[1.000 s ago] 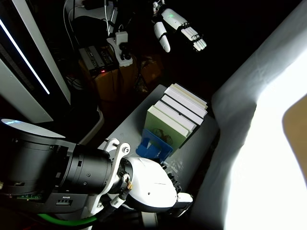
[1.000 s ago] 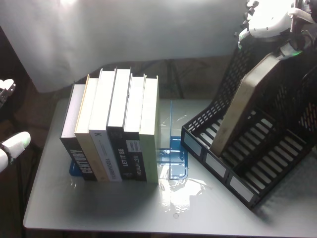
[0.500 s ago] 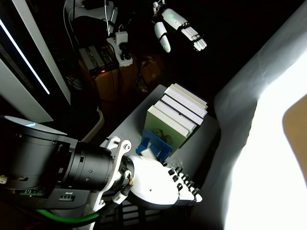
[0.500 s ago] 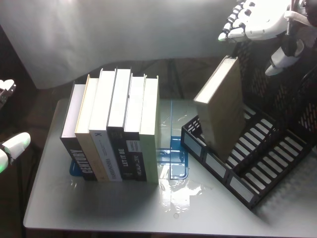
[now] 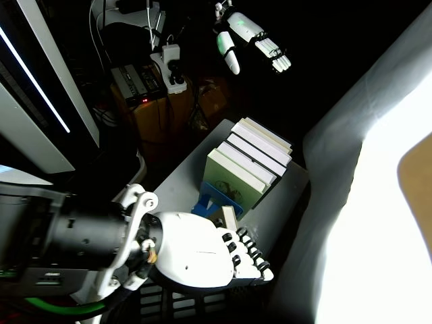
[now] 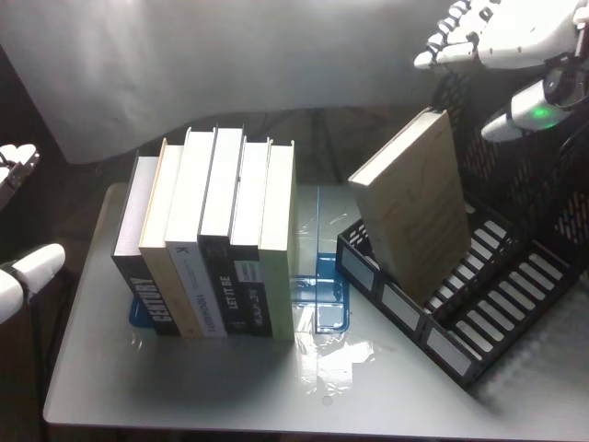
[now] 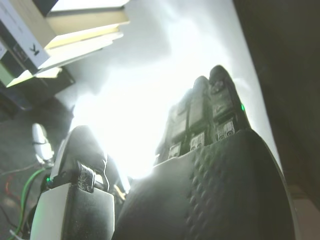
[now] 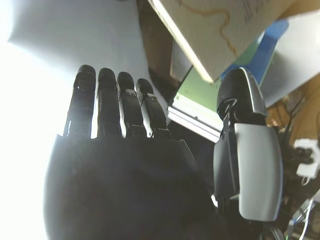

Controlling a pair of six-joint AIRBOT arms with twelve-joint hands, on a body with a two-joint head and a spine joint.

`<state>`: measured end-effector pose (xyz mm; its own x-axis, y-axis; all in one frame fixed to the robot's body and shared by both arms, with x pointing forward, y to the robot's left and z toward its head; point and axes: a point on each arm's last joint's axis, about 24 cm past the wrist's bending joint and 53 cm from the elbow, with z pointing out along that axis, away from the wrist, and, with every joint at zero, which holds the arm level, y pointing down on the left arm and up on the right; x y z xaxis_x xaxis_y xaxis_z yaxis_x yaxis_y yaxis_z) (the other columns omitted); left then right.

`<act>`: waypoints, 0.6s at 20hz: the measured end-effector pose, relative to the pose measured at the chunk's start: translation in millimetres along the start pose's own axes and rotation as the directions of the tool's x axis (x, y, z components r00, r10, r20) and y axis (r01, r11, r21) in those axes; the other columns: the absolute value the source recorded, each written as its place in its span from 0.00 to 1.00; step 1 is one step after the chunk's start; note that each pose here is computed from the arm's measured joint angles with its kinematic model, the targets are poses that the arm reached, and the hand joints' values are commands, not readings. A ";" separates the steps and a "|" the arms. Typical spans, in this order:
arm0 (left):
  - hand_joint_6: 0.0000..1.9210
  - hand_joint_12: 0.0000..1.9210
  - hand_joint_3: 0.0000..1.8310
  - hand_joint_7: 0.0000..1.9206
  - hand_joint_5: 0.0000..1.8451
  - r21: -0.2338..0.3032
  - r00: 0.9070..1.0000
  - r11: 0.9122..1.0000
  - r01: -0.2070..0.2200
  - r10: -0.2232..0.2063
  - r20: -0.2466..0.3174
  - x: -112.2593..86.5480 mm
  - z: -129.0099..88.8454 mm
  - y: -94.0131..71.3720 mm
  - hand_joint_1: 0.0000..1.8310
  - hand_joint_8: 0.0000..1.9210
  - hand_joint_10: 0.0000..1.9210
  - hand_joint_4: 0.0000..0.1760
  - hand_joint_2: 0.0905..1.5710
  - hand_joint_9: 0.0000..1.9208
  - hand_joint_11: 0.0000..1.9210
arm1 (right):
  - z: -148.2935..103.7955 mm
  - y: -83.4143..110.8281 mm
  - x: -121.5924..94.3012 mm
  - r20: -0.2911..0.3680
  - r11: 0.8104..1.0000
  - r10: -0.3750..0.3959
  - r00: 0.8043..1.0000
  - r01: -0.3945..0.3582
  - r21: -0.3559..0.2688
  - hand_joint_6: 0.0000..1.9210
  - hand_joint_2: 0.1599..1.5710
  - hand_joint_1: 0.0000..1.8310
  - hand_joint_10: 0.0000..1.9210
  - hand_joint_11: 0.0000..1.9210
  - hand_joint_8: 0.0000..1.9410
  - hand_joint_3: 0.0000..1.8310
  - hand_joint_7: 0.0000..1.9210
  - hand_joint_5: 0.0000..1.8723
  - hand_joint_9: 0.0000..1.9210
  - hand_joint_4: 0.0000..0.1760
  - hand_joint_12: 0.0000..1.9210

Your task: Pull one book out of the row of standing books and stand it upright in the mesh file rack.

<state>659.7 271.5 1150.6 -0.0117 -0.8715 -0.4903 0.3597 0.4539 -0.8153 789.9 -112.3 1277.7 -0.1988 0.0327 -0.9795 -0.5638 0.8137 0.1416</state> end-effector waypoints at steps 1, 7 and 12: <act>0.00 0.00 0.00 0.00 0.00 0.011 1.000 1.000 0.001 -0.001 -0.004 1.0 1.8 -3.4 0.15 0.00 0.00 0.00 0.87 0.00 0.00 | -2.1 1.2 -2.0 0.006 0.999 0.043 0.999 -0.043 -0.012 0.00 0.78 0.19 0.00 0.00 0.00 0.00 0.00 0.00 0.00 0.29 0.31; 0.00 0.00 0.00 0.00 0.00 0.048 0.999 0.999 -0.004 0.007 -0.049 9.0 13.3 -16.5 0.15 0.00 0.00 0.00 0.87 0.00 0.00 | -24.4 18.4 -8.6 0.055 0.923 0.354 0.934 -0.339 -0.185 0.00 0.77 0.26 0.00 0.00 0.00 0.00 0.00 0.00 0.00 0.28 0.02; 0.00 0.00 0.00 0.00 0.00 0.116 0.997 0.993 -0.018 0.027 -0.076 10.5 21.1 -37.9 0.13 0.00 0.00 0.00 0.86 0.00 0.00 | -59.9 41.3 -11.9 0.085 0.858 0.454 0.887 -0.409 -0.310 0.00 0.76 0.17 0.00 0.00 0.00 0.00 0.00 0.00 0.00 0.57 0.00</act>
<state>665.6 241.2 1182.9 -0.0733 -0.8424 -0.5339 0.4655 0.4445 -0.7653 721.0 -113.8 1303.9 -0.3641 0.4476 -0.8168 -0.6508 0.5051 0.5669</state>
